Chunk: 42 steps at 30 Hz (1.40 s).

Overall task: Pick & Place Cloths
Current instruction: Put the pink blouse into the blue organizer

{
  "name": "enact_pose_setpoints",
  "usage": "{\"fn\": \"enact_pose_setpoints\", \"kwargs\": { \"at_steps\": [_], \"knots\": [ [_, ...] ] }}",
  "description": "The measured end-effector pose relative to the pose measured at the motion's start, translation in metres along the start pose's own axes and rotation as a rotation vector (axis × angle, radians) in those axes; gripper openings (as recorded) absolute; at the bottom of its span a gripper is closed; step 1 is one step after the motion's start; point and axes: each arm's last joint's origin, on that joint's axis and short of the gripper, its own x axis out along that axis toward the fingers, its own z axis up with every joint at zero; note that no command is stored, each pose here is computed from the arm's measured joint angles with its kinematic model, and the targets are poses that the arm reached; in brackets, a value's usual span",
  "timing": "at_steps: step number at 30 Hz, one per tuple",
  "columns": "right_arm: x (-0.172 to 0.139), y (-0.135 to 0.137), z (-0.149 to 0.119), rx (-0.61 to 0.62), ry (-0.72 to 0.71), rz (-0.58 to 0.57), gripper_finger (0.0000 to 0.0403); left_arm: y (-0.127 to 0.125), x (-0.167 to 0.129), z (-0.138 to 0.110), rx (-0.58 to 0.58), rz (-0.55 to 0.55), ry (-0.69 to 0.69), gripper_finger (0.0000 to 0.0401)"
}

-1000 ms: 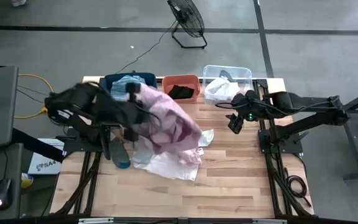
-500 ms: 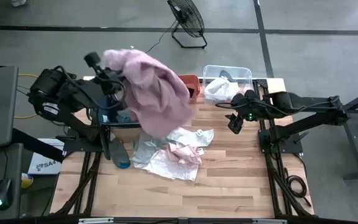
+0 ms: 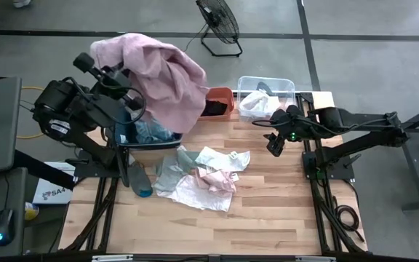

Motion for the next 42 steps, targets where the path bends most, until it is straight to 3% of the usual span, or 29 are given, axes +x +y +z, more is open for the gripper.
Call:
{"fn": "enact_pose_setpoints", "kwargs": {
  "at_steps": [4,12,20,25,31,38,42],
  "knots": [
    [0.000,0.000,0.000,0.000,0.000,0.000,0.0212,-0.001,0.000,0.000,0.010,0.061,0.003,0.0023],
    [0.000,0.000,0.000,0.000,0.000,0.000,0.0212,-0.013,0.003,-0.002,0.059,0.067,0.012,0.0023],
    [0.000,0.000,0.000,0.000,0.000,0.000,0.0212,-0.033,0.042,-0.015,0.223,0.210,0.182,0.0023],
    [0.000,0.000,0.000,0.000,0.000,0.000,0.0212,-0.040,0.068,-0.028,0.207,0.248,0.292,0.0023],
    [0.000,0.000,0.000,-0.006,0.000,0.000,0.0212,-0.041,0.091,-0.042,0.139,0.145,0.417,0.0023],
    [0.000,0.000,0.000,-0.006,0.000,0.000,0.0212,-0.048,0.105,-0.062,0.010,-0.132,0.554,0.0023],
    [0.000,0.000,0.000,-0.006,0.001,0.000,0.0212,-0.045,0.108,-0.076,-0.066,-0.233,0.627,0.0023]
  ]
}}
